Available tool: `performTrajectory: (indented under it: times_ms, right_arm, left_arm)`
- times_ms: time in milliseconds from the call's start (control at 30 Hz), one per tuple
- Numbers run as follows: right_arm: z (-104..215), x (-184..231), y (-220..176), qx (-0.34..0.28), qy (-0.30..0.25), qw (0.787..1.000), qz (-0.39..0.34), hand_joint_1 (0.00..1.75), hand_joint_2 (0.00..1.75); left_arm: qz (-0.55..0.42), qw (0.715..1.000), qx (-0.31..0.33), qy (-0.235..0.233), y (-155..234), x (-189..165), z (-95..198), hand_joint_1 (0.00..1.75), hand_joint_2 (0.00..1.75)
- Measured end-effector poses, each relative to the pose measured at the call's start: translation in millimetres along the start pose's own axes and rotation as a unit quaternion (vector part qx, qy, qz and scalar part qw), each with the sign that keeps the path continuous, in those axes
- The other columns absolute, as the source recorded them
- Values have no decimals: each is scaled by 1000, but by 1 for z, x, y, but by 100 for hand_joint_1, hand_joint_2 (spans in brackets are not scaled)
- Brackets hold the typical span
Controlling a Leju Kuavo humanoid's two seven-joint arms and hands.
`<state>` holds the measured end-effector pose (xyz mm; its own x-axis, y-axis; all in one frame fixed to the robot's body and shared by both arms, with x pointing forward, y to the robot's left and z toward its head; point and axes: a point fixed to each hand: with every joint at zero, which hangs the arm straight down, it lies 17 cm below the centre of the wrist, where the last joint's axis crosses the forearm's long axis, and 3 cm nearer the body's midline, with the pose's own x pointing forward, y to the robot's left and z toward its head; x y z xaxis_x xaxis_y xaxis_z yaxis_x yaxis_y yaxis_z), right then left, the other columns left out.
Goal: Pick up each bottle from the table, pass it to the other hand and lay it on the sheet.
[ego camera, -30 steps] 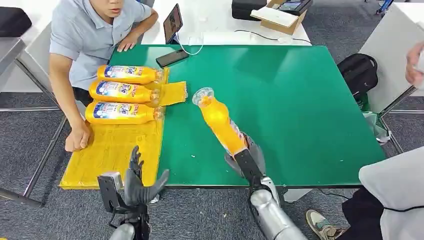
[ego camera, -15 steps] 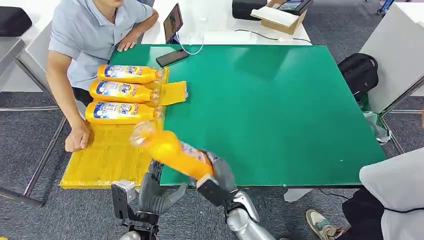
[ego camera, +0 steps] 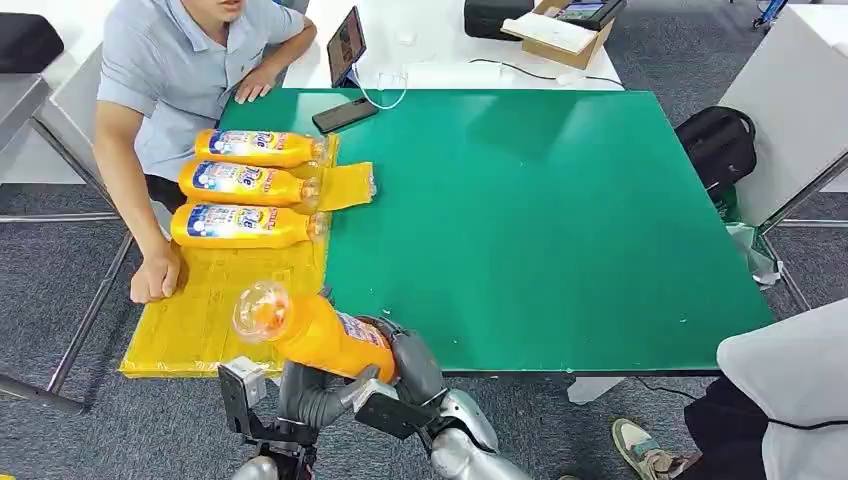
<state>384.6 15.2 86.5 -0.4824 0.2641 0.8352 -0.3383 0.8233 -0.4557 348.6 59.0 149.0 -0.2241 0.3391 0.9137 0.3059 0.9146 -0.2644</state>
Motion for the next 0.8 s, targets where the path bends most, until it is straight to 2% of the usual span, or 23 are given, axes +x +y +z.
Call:
performTrajectory:
  times_ms: [33,67,100,133,533,700,800]
  right_arm:
    - [-1,0,1,3,-1,1000,2,161,175]
    - [-1,0,1,4,-2,1000,3,86,175]
    - [-2,0,1,4,-3,1000,4,86,175]
    - [-3,0,2,4,-3,1000,5,0,0]
    - [4,3,17,3,3,1000,7,0,0]
    - [4,6,19,0,1,1000,5,0,0]
    - [7,6,18,-8,1,1000,0,0,0]
  left_arm:
    - [1,1000,-1,0,0,0,0,175,175]
    - [3,1000,-1,1,0,0,0,175,175]
    - [7,1000,-1,5,0,-1,-1,175,175]
    - [10,1000,-1,9,0,-2,-1,175,175]
    - [55,997,32,46,18,-12,-7,175,175]
    - [40,997,58,42,31,-11,-9,175,175]
    - [15,996,86,21,47,-1,-11,175,175]
